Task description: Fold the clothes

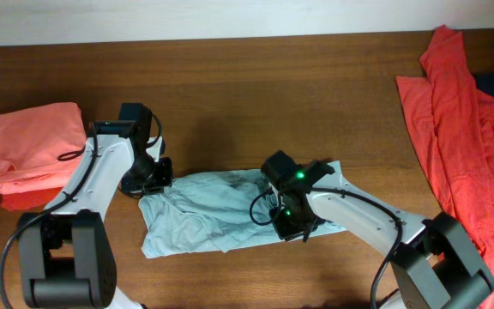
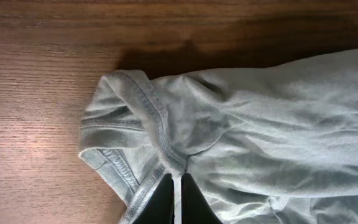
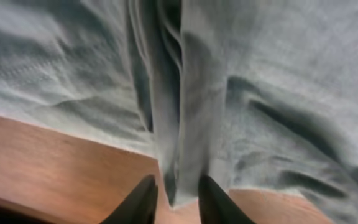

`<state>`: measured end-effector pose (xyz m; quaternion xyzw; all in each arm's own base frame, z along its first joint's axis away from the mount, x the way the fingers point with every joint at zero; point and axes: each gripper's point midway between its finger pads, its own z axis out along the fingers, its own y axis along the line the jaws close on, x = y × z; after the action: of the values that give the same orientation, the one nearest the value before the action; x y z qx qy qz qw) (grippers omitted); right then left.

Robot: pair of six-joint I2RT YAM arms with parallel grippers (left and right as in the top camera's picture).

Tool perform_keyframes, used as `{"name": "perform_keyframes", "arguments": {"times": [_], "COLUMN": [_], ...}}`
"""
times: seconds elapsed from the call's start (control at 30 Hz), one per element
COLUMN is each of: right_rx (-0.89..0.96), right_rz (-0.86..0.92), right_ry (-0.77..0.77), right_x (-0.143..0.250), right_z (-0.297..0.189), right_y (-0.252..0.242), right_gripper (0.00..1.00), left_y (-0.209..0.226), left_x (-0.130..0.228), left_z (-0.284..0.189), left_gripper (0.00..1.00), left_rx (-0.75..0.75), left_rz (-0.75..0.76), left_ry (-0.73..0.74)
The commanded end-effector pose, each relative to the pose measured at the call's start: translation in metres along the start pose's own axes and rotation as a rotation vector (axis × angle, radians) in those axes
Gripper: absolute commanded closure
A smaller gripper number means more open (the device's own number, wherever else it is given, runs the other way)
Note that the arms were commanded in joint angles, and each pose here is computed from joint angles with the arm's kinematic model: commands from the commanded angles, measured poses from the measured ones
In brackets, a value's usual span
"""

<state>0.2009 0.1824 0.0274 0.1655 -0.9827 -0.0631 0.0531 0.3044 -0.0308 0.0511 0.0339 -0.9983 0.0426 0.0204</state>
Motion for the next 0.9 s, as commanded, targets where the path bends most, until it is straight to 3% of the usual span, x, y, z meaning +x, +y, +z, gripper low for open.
{"name": "perform_keyframes", "arguments": {"times": [0.0,0.07,0.37,0.43,0.5,0.63,0.8,0.87], "right_rx": [-0.003,0.012,0.062,-0.005,-0.196,-0.260,-0.254,-0.227], "right_rz": [0.023,0.052,0.098,-0.004,-0.202,-0.277,-0.277,-0.271], "right_ry": [0.016,0.004,-0.024,-0.035,-0.050,-0.096,-0.100,-0.094], "right_x": [0.004,0.002,-0.003,-0.007,-0.010,-0.016,-0.017,-0.016], "right_z": [0.005,0.005,0.005,0.005,0.002,0.000,0.000,0.002], "right_y": [0.001,-0.001,-0.010,0.005,0.044,0.066,0.067,0.062], "right_gripper": [0.89,0.96,0.96,0.96,0.96,0.96,0.72,0.71], "left_y": [0.001,0.001,0.001,0.001,0.001,0.001,0.001,0.001], "left_x": [0.000,0.000,0.002,0.002,0.001,0.001,0.001,0.001], "left_z": [-0.006,-0.006,-0.006,-0.006,-0.006,-0.006,-0.006,-0.006], "left_gripper": [0.94,0.94,0.94,0.94,0.94,0.94,0.94,0.94], "left_rx": [-0.005,-0.005,-0.006,-0.006,-0.005,-0.006,-0.006,-0.005], "left_rz": [-0.006,-0.007,-0.007,-0.007,-0.007,-0.007,-0.007,-0.007], "left_ry": [-0.019,-0.018,-0.012,-0.012,-0.015,-0.015,-0.015,-0.014]}}
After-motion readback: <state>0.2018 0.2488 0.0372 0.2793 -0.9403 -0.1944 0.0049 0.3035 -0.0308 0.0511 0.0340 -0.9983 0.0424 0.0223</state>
